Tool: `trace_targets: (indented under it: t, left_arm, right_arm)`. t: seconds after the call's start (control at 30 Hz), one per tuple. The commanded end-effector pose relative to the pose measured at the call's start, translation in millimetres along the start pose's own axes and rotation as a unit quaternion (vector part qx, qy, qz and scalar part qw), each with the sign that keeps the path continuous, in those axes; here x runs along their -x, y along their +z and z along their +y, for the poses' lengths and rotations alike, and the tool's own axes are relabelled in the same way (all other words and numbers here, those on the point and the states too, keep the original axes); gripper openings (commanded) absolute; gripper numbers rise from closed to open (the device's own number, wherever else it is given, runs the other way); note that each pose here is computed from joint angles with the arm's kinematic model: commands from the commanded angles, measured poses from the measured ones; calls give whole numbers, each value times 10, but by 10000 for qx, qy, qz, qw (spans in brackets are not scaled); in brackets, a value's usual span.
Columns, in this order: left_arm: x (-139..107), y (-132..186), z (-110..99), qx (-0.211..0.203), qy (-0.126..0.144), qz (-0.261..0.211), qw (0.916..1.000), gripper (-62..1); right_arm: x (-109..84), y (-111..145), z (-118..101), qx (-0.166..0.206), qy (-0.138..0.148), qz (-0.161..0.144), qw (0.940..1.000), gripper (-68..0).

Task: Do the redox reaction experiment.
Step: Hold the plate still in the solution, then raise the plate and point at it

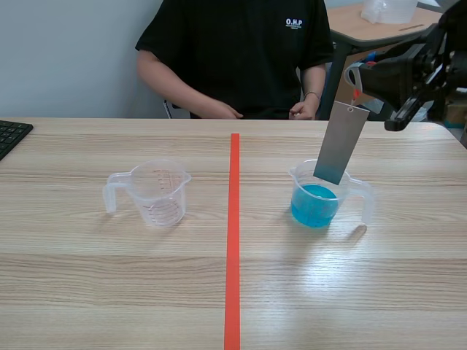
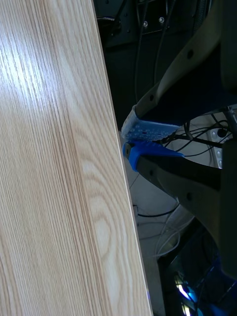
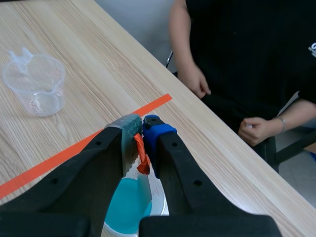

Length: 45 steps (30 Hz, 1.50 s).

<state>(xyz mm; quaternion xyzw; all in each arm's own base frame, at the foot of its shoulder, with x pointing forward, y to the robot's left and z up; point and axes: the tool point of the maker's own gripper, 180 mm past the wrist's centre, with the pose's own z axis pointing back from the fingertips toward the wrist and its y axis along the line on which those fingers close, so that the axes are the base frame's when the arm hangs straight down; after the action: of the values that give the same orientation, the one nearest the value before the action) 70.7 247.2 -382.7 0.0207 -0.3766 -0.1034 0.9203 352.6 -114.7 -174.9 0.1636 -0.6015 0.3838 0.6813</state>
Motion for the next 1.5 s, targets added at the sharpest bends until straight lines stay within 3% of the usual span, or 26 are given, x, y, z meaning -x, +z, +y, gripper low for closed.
trace_targets:
  t: [0.0, 0.77, 1.03, 1.23, 1.47]
  left_arm:
    - [-29, 5, -3, -6, 35, -68, 10000, -560]
    - [-47, 2, 7, 14, -14, -94, 10000, -560]
    - [-204, -50, 98, 299, -533, -211, 9979, -560]
    - [-582, -92, 8, 1242, -1178, -752, 9824, -560]
    - [-1256, -245, -71, 2132, -1942, -1400, 9472, -560]
  right_arm:
    - [-162, 51, -57, 33, 103, -170, 9998, -660]
    - [-659, 279, -20, 36, 150, -399, 9991, -660]
    - [-690, 287, 16, -24, 141, -385, 9992, -660]
    - [-686, 287, 16, -24, 140, -378, 9992, -660]
    - [-687, 287, 17, -24, 138, -381, 9992, -660]
